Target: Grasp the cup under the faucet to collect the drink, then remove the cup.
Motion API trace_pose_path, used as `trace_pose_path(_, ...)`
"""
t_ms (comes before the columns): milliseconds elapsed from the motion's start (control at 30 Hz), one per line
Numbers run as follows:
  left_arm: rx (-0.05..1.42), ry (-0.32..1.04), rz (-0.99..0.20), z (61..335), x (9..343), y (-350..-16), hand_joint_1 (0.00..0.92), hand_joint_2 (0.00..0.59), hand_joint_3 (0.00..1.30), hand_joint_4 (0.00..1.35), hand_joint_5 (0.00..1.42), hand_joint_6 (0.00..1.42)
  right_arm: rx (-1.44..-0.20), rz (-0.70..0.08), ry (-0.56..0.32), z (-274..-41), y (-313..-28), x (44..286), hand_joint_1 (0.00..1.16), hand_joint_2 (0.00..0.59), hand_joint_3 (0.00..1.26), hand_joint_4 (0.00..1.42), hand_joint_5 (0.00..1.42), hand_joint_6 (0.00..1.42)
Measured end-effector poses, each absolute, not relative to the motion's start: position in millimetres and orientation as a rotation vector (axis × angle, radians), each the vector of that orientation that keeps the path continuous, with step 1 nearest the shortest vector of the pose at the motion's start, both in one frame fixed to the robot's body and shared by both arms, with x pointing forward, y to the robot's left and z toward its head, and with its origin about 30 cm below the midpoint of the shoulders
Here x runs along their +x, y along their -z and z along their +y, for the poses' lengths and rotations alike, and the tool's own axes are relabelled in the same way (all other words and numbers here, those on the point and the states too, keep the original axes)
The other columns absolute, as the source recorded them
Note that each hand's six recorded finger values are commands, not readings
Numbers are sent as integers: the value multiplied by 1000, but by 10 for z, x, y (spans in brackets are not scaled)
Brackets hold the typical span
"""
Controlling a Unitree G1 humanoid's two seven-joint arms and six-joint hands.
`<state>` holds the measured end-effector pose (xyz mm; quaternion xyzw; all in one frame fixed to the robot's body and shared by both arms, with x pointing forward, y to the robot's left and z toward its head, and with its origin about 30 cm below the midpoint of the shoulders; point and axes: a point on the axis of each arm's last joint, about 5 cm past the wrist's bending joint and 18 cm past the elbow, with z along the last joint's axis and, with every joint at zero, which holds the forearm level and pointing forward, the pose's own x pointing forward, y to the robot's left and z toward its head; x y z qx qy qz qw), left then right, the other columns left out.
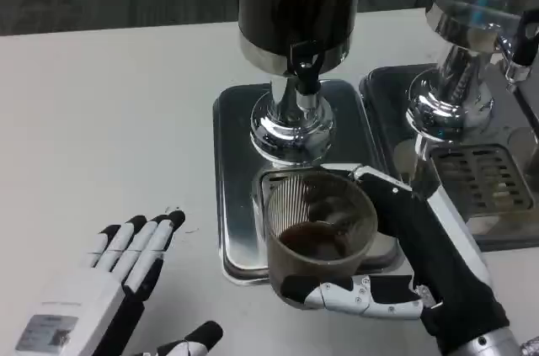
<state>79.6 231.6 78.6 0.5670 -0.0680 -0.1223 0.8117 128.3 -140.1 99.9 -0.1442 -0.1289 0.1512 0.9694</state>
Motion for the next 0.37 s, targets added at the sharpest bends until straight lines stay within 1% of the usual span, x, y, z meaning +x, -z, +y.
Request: trace_pose_path(367, 1199, 243, -135, 2295, 795, -773, 0, 209, 0, 0, 0, 0, -289, -260, -304, -1398, -998, 1284, 1078, 271, 478, 464, 618, 930)
